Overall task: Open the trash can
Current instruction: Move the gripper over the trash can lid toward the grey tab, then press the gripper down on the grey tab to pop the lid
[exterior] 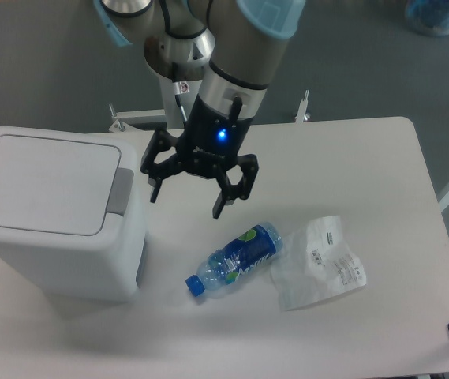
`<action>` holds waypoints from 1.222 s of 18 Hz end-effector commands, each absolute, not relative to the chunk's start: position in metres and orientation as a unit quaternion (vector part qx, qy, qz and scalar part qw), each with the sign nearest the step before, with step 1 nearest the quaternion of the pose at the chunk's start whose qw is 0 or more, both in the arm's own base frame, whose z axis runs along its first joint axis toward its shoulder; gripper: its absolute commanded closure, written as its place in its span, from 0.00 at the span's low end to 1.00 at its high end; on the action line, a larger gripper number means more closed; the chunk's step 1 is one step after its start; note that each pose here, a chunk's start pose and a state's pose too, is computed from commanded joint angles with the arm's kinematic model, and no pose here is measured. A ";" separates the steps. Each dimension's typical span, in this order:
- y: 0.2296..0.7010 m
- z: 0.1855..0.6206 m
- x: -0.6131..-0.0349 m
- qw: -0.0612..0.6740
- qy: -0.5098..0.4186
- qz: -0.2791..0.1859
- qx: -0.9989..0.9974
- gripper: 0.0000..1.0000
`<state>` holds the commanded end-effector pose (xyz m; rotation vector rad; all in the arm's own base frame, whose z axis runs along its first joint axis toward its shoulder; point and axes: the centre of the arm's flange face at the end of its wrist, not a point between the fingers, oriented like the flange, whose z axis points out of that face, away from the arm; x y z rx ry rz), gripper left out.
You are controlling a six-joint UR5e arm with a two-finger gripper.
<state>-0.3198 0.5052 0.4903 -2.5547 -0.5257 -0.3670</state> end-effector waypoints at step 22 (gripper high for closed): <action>0.514 0.463 -0.291 0.225 -0.186 -0.158 -0.943 0.00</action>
